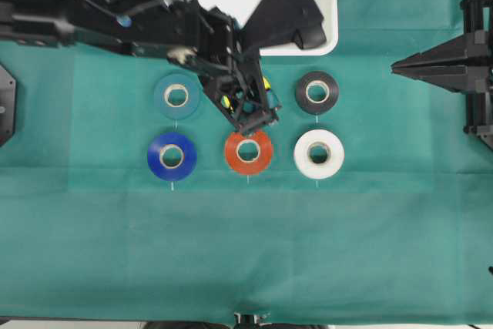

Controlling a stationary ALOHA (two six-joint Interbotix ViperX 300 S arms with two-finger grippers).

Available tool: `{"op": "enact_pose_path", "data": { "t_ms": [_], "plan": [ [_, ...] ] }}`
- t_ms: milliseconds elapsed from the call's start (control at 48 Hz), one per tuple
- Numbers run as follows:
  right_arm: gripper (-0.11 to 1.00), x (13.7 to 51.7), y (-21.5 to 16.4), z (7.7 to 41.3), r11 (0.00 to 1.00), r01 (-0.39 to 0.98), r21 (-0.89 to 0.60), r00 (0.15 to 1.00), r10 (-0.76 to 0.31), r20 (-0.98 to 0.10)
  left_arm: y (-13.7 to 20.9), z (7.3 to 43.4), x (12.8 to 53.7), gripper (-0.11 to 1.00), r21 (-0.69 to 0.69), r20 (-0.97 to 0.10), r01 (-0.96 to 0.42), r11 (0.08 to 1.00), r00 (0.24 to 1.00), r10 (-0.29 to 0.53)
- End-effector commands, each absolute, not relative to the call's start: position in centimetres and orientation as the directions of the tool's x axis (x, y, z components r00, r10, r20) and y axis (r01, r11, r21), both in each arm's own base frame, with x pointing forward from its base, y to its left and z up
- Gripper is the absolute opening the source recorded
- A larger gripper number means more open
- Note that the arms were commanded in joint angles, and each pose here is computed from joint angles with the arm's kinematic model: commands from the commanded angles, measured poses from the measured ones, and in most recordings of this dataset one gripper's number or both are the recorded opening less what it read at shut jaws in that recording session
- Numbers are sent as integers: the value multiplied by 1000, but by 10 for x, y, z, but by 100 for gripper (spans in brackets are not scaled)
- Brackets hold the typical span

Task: Place the tape from the fixed location into the white case.
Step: 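Lower the open left gripper into the yellow tape roll's center hole, then close the left gripper on the yellow roll's inner rim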

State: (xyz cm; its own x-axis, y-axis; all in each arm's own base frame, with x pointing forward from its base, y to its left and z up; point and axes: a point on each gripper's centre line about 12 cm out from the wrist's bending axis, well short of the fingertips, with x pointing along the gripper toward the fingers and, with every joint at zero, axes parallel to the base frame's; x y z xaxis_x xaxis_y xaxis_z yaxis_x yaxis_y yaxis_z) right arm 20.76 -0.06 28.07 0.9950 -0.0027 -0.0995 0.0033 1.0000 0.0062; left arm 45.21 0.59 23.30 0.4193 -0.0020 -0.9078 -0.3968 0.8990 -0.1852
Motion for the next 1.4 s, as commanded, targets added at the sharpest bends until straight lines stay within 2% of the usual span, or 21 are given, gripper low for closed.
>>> {"op": "enact_pose_path", "data": {
  "t_ms": [0, 312, 792, 1166, 1375],
  "plan": [
    [0, 211, -1, 290, 1000, 4, 9, 997, -3, -78, 5, 234, 456, 100, -196, -893, -387, 901, 451, 0],
    [0, 211, -1, 289, 1000, 4, 9, 997, -3, -81, 6, 202, 458, 100, -185, -907, -396, 899, 422, -1],
    [0, 212, -1, 287, 1000, 4, 11, 996, -3, -90, 12, 172, 462, 100, -187, -903, -406, 895, 430, 7],
    [0, 213, -1, 284, 1000, 4, 11, 995, -3, -101, 13, 136, 466, 100, -168, -928, -429, 888, 371, 4],
    [0, 214, -1, 282, 1000, 4, 9, 994, -3, -110, 13, 131, 466, 100, -168, -932, -439, 883, 363, 4]
  ]
}}
